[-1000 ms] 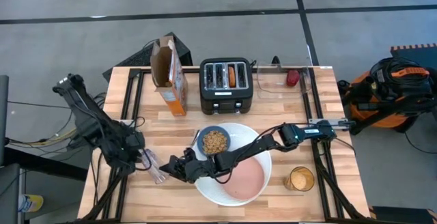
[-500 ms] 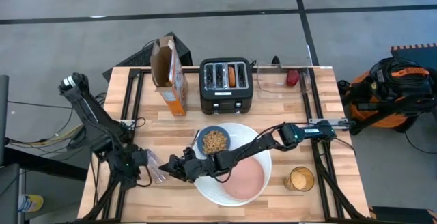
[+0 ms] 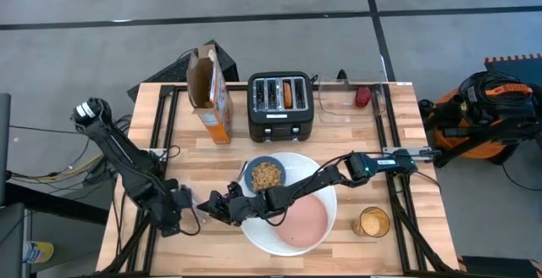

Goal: Arrange a breakfast setting
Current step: Put the purple cup on top of the white placemat

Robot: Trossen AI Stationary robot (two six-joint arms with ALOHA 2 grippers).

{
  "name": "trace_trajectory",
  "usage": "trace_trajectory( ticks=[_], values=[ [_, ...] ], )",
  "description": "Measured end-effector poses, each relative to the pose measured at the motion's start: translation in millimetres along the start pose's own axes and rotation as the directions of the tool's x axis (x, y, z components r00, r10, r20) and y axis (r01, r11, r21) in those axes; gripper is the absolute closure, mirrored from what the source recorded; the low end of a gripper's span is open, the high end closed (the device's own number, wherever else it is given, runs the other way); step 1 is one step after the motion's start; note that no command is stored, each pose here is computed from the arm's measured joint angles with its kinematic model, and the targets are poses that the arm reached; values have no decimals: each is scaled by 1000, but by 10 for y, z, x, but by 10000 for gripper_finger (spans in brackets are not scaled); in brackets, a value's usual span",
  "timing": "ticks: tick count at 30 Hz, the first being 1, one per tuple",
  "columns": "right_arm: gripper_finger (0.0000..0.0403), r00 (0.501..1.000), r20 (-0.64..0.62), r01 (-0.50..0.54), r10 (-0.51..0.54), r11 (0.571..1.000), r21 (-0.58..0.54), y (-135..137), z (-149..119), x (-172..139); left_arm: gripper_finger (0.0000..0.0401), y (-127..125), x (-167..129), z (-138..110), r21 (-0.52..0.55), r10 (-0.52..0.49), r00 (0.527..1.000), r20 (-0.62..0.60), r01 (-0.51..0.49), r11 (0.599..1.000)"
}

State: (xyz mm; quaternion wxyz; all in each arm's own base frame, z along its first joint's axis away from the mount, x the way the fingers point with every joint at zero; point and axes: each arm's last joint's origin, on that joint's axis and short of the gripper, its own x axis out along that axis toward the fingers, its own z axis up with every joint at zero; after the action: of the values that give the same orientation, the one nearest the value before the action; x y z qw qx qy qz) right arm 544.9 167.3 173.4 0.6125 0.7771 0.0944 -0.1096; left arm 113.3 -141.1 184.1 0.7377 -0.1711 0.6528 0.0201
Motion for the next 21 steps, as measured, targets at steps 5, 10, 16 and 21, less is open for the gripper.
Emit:
trace_trajectory(
  ticks=[5,10,16,21],
  values=[
    [47,1000,0,0,0,1000,7,0,0,0,301,21,106,70,2,69,997,-21,-69,998],
    [47,1000,3,8,-8,1000,7,-8,3,0,301,22,131,110,39,80,997,1,-80,996],
    [47,999,18,38,-39,999,33,-33,29,3,301,17,132,155,32,69,997,34,-70,997],
    [48,999,25,34,-35,999,33,-10,82,17,301,-15,135,191,28,27,998,55,-29,999]
  ],
)
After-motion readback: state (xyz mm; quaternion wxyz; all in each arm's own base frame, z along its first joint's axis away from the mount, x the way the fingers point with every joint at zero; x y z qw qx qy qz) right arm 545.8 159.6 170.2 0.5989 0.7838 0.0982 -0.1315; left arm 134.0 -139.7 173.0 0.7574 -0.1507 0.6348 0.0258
